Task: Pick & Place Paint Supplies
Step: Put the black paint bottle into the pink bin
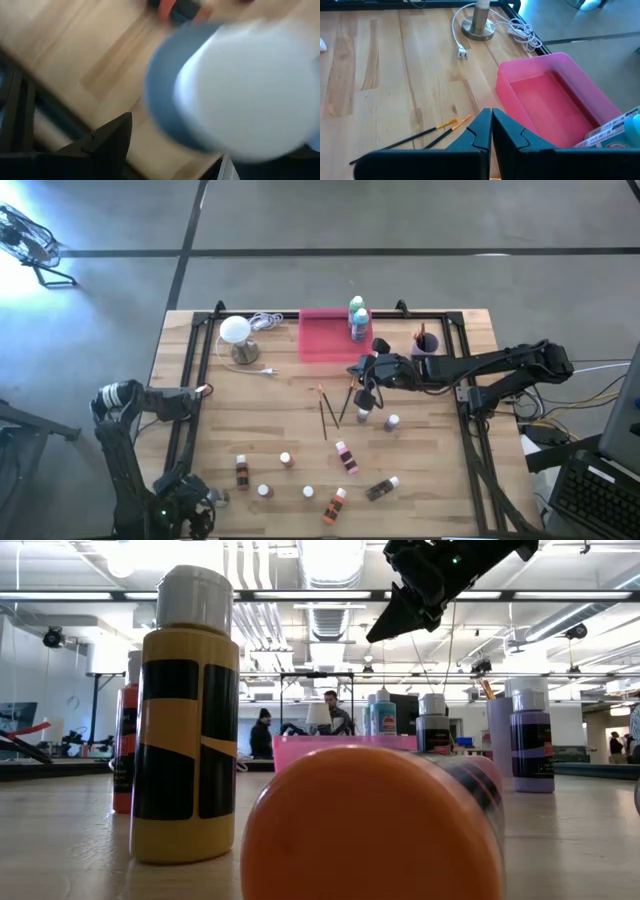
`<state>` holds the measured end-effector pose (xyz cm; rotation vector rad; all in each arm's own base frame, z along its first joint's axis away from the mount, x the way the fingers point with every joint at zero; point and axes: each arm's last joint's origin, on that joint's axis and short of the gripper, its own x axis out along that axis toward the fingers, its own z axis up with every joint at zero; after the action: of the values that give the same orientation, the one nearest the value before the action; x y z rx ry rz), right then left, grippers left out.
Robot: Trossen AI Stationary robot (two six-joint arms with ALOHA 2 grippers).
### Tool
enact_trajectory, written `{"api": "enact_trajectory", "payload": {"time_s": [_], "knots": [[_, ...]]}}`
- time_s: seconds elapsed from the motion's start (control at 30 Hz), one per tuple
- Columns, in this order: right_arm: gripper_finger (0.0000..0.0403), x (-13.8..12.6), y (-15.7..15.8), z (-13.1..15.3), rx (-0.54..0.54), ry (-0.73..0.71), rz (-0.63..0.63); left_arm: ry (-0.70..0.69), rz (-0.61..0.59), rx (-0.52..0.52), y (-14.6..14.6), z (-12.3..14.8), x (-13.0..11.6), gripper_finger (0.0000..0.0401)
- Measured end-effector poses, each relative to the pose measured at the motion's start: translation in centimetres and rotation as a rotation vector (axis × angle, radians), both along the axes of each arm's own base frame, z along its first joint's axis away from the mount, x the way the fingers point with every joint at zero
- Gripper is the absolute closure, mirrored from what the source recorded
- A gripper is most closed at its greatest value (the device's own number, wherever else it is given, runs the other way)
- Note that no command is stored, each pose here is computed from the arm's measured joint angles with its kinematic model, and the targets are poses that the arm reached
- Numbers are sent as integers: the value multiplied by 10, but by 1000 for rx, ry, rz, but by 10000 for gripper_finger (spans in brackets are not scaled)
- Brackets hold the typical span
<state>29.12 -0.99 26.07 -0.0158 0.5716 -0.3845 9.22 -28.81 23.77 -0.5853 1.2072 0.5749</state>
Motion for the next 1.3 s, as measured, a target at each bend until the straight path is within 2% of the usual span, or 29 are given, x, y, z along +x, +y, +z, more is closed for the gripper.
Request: {"api": "enact_trajectory", "payload": {"time_s": [0.2, 0.63, 0.77, 1.0, 1.1, 1.2, 1.3], "knots": [[394, 0, 0, 0, 1, 0, 0, -176, -65, 76, 2, 1, 5, 98], [394, 0, 0, 0, -1, 2, 1, -219, -77, 134, 10, -27, 4, 103], [394, 0, 0, 0, -1, 1, 1, -215, -90, 139, 10, -27, 4, 133], [394, 0, 0, 0, 2, 0, 0, -243, -133, 188, 13, -27, 5, 236], [394, 0, 0, 0, 2, 0, 0, -277, -134, 189, 12, -26, 6, 268], [394, 0, 0, 0, 2, 0, -1, -283, -114, 177, 12, -28, 6, 273], [394, 0, 0, 0, 2, 0, -1, -249, -113, 170, 12, -29, 5, 253]]}}
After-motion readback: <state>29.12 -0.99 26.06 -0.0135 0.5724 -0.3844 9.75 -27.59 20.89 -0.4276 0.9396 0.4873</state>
